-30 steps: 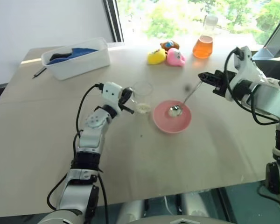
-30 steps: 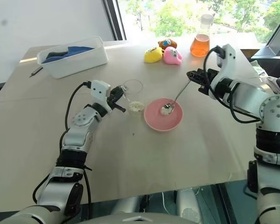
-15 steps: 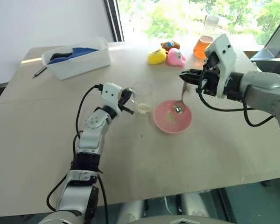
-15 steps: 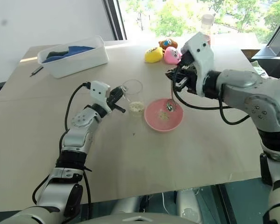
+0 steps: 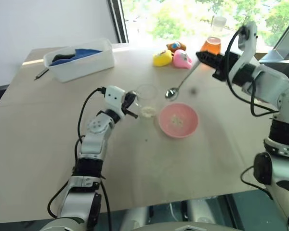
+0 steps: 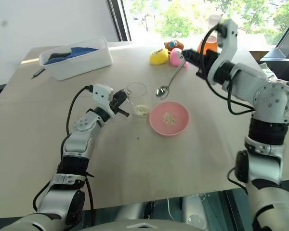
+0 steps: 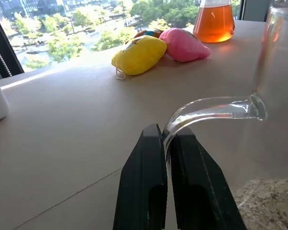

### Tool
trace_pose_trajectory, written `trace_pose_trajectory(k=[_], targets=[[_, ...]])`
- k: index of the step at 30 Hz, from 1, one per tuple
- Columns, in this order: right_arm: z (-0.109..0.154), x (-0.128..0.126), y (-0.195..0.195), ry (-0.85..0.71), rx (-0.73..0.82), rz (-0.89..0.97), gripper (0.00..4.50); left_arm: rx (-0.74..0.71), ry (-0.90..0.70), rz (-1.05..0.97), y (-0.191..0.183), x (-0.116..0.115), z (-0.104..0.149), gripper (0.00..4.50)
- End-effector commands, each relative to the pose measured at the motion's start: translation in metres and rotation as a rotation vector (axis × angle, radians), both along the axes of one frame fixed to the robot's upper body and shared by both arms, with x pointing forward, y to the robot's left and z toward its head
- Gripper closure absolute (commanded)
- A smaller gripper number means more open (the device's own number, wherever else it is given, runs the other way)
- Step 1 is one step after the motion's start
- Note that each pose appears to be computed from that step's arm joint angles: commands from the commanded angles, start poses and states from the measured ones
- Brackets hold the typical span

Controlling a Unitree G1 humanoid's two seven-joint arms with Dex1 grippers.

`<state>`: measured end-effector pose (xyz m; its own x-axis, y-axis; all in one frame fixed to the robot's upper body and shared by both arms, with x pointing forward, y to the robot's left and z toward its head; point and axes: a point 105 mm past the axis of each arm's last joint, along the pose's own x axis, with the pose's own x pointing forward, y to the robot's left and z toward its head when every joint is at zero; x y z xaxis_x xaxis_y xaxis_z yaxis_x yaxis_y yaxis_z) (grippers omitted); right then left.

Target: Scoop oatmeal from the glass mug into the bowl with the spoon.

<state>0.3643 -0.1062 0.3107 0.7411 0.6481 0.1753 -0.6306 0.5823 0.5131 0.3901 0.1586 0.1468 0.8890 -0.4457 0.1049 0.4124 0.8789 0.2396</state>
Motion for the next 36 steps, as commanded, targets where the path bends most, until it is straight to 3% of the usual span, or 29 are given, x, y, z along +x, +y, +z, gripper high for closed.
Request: trace_pose_trajectory(k=[1,5,12,19,22,26,32,36], targets=[[0.031,-0.012,0.008,-0.040,0.127,0.063,4.50,0.028,0.021,0.038,0.010,-0.001,-0.006,4.48],[0.035,-0.017,0.028,-0.030,0.137,0.122,4.50,0.028,0.021,0.043,0.011,-0.001,-0.006,4.48],[-0.008,-0.001,0.058,0.019,-0.053,0.076,4.50,0.016,0.019,0.037,0.007,-0.007,-0.005,4.48],[-0.010,-0.002,0.080,-0.099,-0.177,0.108,4.50,0.003,0.027,0.052,0.008,-0.010,-0.007,4.48],[-0.011,-0.005,0.086,-0.121,-0.186,0.132,3.39,0.000,0.029,0.060,0.009,-0.011,-0.008,4.50],[0.006,0.003,0.075,-0.117,-0.084,0.091,1.54,-0.005,0.033,0.065,0.009,-0.013,-0.009,4.50],[0.026,0.018,0.045,-0.138,-0.002,-0.014,1.54,-0.025,0.044,0.060,0.009,-0.017,-0.011,4.50],[0.023,0.022,0.035,-0.130,-0.007,-0.054,1.50,-0.038,0.037,0.063,0.009,-0.017,-0.009,3.02]])
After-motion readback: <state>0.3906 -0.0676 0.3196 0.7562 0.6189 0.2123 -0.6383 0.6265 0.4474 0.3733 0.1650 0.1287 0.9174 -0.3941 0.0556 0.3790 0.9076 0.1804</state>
